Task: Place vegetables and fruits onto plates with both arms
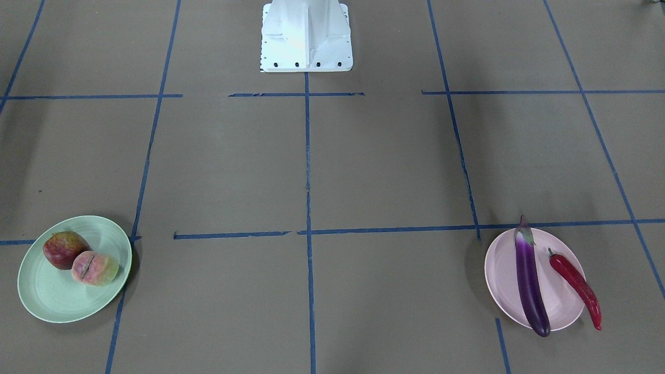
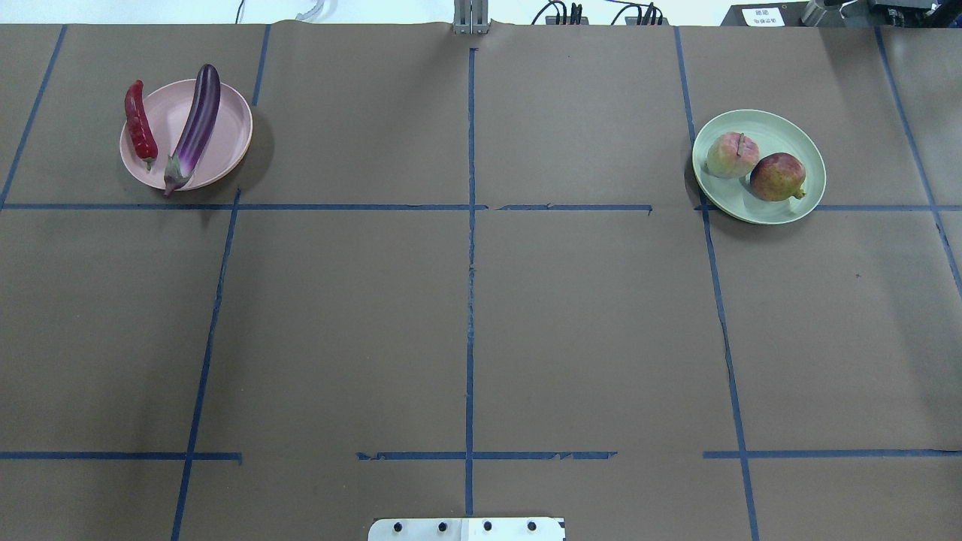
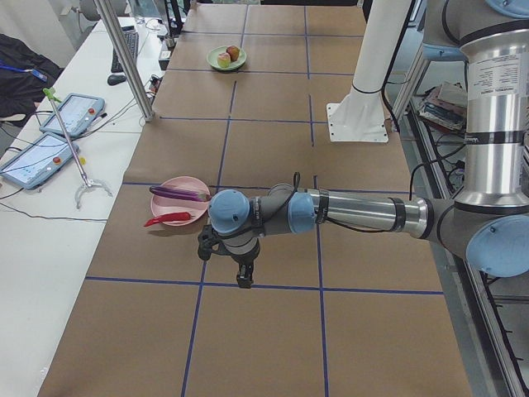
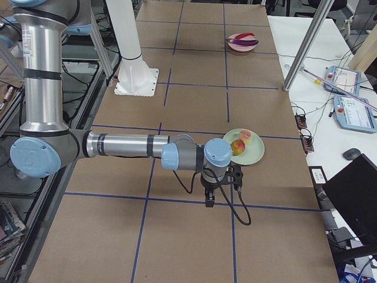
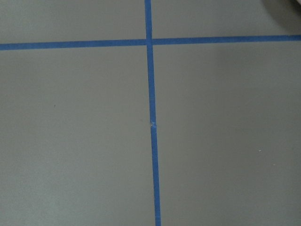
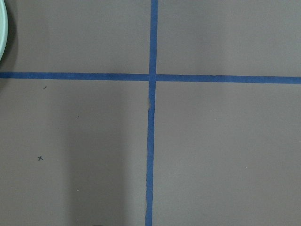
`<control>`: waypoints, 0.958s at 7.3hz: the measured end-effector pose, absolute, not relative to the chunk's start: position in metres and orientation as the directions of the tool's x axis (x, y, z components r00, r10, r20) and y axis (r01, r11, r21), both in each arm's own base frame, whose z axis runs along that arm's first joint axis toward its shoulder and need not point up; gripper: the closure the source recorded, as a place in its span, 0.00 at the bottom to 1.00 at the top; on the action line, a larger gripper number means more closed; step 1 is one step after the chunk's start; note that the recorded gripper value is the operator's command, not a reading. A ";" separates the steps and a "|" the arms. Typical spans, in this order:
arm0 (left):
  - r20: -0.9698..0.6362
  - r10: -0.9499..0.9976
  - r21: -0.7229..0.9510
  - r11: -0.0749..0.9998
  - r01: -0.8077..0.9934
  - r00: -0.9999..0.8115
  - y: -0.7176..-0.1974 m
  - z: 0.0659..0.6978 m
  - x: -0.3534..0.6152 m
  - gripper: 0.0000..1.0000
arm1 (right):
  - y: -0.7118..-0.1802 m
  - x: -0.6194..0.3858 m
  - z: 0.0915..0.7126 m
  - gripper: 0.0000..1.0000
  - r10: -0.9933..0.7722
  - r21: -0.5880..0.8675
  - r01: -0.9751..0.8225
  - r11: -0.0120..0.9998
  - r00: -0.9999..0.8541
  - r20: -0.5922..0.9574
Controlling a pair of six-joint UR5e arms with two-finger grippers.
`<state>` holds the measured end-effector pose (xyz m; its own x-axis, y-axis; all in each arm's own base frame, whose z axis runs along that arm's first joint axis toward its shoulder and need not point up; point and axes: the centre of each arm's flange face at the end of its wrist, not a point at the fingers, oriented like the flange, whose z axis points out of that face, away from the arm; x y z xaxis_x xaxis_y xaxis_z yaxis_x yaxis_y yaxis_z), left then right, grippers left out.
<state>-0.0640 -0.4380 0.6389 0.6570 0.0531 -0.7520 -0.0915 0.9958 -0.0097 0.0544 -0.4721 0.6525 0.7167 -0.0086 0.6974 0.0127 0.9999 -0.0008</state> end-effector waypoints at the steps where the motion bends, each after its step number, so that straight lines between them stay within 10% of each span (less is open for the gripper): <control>1: -0.741 0.049 -0.017 0.996 -0.092 0.670 -0.434 0.647 -0.065 0.00 | -0.472 0.055 0.653 0.00 -0.008 -0.001 0.012 1.000 0.717 0.697; 7: -0.700 0.069 -0.003 0.995 -0.100 0.711 -0.433 0.645 -0.069 0.00 | -0.470 0.054 0.654 0.00 -0.007 -0.003 0.013 1.000 0.717 0.697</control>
